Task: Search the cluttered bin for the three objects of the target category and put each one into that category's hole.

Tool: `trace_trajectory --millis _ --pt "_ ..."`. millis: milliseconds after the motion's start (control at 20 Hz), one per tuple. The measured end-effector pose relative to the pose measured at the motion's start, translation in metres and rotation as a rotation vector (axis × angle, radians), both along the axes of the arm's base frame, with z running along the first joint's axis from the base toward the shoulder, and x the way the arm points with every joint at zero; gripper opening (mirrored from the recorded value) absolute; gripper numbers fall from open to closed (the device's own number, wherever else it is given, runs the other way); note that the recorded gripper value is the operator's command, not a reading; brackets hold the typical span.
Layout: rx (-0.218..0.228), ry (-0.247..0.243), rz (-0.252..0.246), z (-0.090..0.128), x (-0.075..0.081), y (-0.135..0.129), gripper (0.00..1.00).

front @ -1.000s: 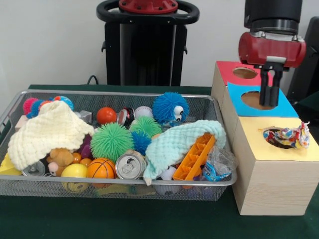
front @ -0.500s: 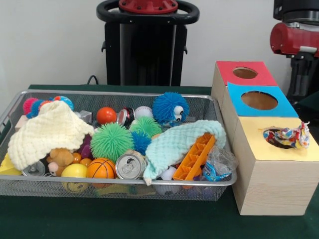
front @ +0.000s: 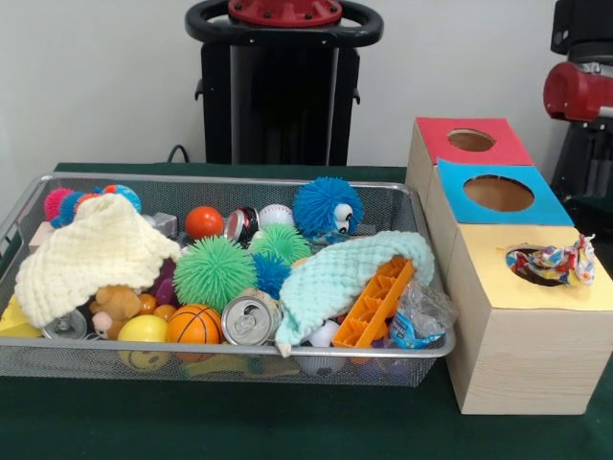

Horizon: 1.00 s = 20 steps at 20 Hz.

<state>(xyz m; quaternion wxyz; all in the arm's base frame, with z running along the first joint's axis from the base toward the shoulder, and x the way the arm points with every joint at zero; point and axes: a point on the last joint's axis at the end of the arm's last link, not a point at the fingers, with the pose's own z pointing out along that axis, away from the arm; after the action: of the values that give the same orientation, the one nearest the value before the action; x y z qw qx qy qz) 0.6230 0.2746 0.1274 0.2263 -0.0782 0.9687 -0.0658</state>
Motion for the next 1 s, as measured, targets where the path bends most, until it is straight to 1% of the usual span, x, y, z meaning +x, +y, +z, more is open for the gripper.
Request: trace_trajectory --millis 150,300,350,550,650,1000 --pt "0.0 0.007 -0.024 -0.011 0.003 -0.005 0.0" --pt "-0.003 0.007 -0.044 -0.027 0.006 -0.014 0.0" --pt "-0.002 0.003 -0.054 -0.037 0.009 -0.018 0.0" --pt "0.015 -0.019 -0.063 -0.055 0.017 -0.025 0.0" --pt "0.035 -0.054 -0.068 -0.057 0.028 -0.028 0.0" --pt "0.048 -0.069 -0.074 -0.059 0.032 -0.028 0.0"
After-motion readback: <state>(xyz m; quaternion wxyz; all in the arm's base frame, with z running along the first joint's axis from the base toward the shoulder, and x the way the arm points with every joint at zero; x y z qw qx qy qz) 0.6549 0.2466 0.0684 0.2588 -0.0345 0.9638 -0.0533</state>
